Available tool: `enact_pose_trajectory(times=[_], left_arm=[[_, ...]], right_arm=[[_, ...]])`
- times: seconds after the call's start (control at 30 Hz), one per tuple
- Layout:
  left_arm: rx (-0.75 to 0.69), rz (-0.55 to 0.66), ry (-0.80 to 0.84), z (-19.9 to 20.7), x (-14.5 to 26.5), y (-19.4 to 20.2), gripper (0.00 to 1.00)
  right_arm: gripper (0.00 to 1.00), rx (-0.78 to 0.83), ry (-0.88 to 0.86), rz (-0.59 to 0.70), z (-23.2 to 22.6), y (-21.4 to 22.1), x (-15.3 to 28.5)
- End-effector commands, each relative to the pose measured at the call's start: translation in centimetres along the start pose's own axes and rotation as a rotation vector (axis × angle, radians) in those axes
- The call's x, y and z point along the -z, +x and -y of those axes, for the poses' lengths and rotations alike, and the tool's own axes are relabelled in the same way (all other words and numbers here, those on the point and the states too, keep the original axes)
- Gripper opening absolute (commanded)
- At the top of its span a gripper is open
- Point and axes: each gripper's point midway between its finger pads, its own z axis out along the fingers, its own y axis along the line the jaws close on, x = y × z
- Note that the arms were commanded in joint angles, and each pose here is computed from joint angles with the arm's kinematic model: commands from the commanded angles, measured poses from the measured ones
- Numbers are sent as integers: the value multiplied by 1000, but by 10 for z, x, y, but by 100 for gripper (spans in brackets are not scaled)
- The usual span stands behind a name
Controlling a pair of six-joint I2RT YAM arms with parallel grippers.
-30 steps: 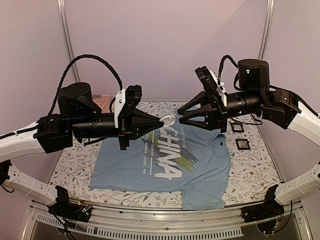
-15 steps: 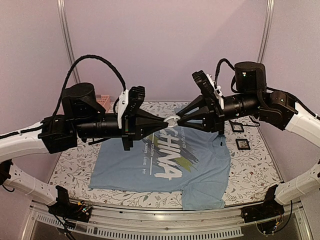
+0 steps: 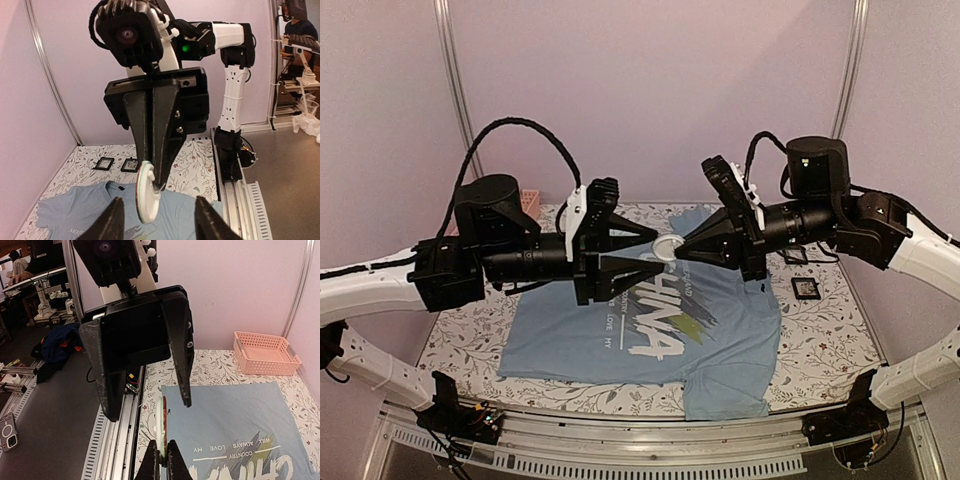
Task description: Pin the brooch onto the clothing
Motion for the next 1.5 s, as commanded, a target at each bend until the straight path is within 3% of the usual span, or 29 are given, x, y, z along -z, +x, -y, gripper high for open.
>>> enact_pose_trajectory(times=[0.0, 0.17, 0.27, 0.4, 0.53, 0.73, 0.83, 0.97, 1.3, 1.47], left_arm=[[60, -23, -191, -28, 5, 31, 58], [375, -91, -479, -78, 26, 120, 55], [533, -137, -641, -95, 41, 187, 56], [698, -220, -808, -102, 61, 270, 56], [853, -300, -961, -102, 91, 332, 55], [918, -277, -1253, -110, 151, 348, 53], [960, -358, -1352, -99, 182, 370, 49], [950, -468, -1420, -92, 208, 390, 49], [1059, -546, -1466, -80, 244, 419, 49], [1096, -648, -1511, -55, 268, 439, 48]], right_arm=[[0, -123, 177, -77, 30, 39, 1], [0, -244, 519, -127, 80, 103, 22], [0, -329, 687, -87, 106, 134, 43], [0, -427, 788, -61, 132, 181, 58], [0, -571, 846, -115, 153, 237, 65], [0, -705, 900, -206, 159, 308, 62], [0, -745, 910, -207, 158, 324, 61], [0, -779, 921, -213, 155, 339, 61], [0, -854, 942, -209, 143, 352, 68], [0, -855, 946, -224, 135, 354, 74]])
